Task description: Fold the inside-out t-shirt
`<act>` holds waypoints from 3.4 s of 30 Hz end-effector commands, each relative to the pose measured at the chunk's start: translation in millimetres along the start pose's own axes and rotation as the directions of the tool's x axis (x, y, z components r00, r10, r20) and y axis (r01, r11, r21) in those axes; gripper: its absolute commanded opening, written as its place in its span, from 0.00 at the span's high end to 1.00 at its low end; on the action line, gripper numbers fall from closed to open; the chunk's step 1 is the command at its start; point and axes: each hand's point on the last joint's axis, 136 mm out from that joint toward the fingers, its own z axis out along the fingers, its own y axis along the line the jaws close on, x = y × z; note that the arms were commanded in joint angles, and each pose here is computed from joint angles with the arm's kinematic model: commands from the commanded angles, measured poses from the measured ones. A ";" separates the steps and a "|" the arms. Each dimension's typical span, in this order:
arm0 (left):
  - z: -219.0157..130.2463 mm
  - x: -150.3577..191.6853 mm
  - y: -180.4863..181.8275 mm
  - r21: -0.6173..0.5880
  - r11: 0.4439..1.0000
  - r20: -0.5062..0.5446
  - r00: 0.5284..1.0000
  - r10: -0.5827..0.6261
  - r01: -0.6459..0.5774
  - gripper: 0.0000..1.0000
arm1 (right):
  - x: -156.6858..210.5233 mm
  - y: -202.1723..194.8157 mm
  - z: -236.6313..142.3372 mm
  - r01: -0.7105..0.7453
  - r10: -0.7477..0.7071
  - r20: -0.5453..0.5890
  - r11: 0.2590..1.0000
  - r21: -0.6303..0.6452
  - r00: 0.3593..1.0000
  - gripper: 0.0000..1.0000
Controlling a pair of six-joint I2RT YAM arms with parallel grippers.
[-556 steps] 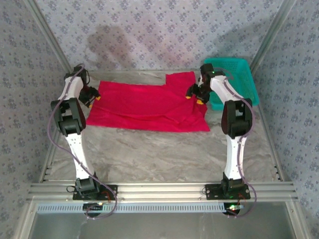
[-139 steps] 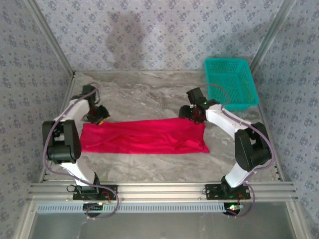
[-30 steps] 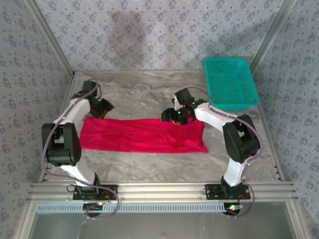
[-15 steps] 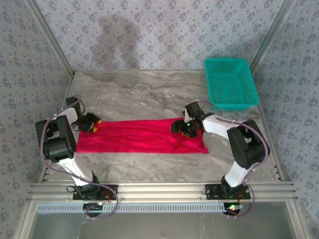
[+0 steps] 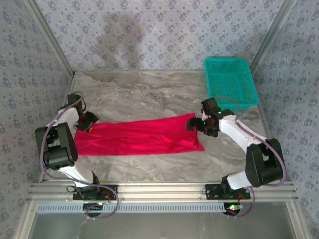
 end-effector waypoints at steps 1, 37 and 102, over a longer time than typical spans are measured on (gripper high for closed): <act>-8.7 6.3 -3.4 0.024 1.000 -0.021 1.000 0.021 -0.020 0.57 | -4.3 -11.3 14.3 0.048 -0.045 -0.042 0.996 0.069 0.998 0.01; -23.1 68.5 -74.6 0.255 0.964 -0.100 0.990 0.103 -0.075 0.58 | -6.4 -38.2 -25.1 0.058 -0.044 -0.070 0.977 0.205 0.997 1.00; -49.5 33.4 -36.9 0.266 0.964 -0.076 0.996 0.040 -0.018 0.57 | 53.3 316.9 -41.1 0.492 -0.518 0.018 0.800 -0.343 0.855 0.51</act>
